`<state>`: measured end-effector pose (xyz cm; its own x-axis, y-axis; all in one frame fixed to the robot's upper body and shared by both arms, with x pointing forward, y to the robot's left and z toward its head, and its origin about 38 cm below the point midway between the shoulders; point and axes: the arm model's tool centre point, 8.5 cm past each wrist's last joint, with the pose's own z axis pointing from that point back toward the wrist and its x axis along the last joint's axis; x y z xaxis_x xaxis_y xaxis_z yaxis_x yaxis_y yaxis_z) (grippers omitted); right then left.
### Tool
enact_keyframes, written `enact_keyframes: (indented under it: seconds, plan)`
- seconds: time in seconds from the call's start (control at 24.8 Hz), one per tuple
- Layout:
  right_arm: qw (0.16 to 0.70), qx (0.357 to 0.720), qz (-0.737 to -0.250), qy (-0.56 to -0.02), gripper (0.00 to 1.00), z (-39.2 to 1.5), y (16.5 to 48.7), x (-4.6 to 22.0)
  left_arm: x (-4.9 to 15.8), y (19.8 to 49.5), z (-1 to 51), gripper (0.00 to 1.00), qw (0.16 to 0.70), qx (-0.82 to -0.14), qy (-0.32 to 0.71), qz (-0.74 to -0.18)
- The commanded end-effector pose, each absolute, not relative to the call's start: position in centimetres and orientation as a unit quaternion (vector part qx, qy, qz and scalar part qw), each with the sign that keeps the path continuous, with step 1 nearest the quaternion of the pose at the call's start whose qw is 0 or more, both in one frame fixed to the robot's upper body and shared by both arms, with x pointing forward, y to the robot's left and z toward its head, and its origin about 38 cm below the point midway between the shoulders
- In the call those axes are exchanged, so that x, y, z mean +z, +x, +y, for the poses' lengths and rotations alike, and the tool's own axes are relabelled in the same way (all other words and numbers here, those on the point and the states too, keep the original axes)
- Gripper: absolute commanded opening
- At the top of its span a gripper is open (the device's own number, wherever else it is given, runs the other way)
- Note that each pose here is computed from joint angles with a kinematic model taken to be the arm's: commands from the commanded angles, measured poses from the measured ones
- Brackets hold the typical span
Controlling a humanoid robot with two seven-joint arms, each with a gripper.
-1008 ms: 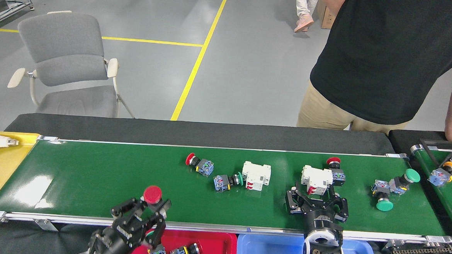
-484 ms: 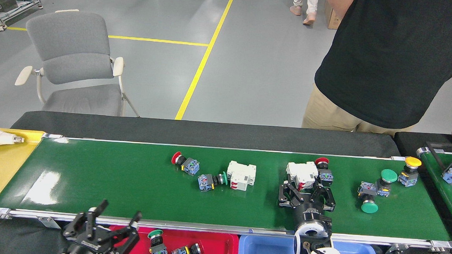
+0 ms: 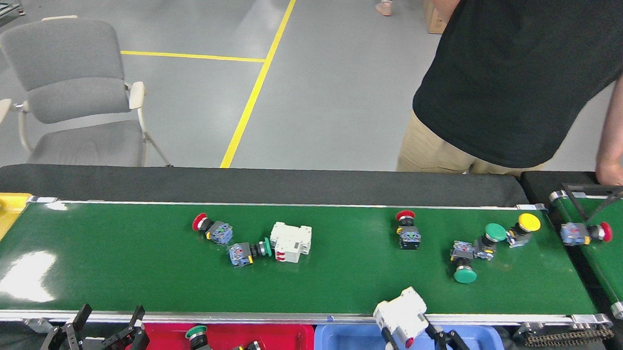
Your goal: Pick switch part from conveyor to tray
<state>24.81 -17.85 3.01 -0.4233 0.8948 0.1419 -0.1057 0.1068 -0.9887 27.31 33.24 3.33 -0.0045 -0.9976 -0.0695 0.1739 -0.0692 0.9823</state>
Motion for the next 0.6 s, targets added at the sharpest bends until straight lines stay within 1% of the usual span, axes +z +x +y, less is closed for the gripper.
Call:
enact_keyframes:
  seconds: [0.0, 0.08, 0.16, 0.2, 0.24, 0.28, 0.36, 0.4, 0.48, 0.56]
  plan:
    - [0.407, 0.573, -0.633, -0.324, 1.00, -18.2, 24.1, 3.7, 4.0, 27.6, 33.3, 1.00, 0.514, -0.560, 0.479, -0.439]
    - [0.422, 0.559, -0.631, -0.333, 1.00, -18.8, 24.4, 3.8, 4.1, 28.1, 32.1, 1.00, 0.502, -0.569, 0.468, -0.452]
    - [0.447, 0.522, -0.636, -0.350, 1.00, -19.5, 25.4, 4.5, 4.8, 29.7, 30.6, 1.00, 0.482, -0.575, 0.462, -0.474]
    - [0.475, 0.489, -0.634, -0.364, 1.00, -19.3, 25.9, 4.7, 5.4, 30.9, 30.1, 1.00, 0.474, -0.574, 0.463, -0.482]
    - [0.499, 0.471, -0.624, -0.375, 0.99, -19.2, 26.3, 4.7, 5.3, 31.8, 30.1, 1.00, 0.474, -0.574, 0.462, -0.482]
    - [0.518, 0.464, -0.603, -0.391, 0.99, -19.7, 26.5, 4.5, 5.1, 32.8, 30.1, 1.00, 0.478, -0.577, 0.458, -0.479]
    - [0.546, 0.460, -0.562, -0.417, 0.99, -20.7, 26.8, 4.1, 4.8, 34.3, 30.2, 1.00, 0.483, -0.579, 0.452, -0.477]
    - [0.554, 0.465, -0.540, -0.430, 0.99, -21.1, 27.1, 3.9, 4.7, 35.1, 30.2, 1.00, 0.485, -0.579, 0.449, -0.478]
    - [0.556, 0.476, -0.527, -0.433, 0.99, -20.9, 27.6, 4.0, 4.3, 35.9, 30.4, 1.00, 0.486, -0.584, 0.445, -0.474]
    - [0.555, 0.482, -0.526, -0.428, 0.99, -20.6, 28.6, 4.5, 4.2, 36.2, 30.7, 1.00, 0.479, -0.596, 0.441, -0.471]
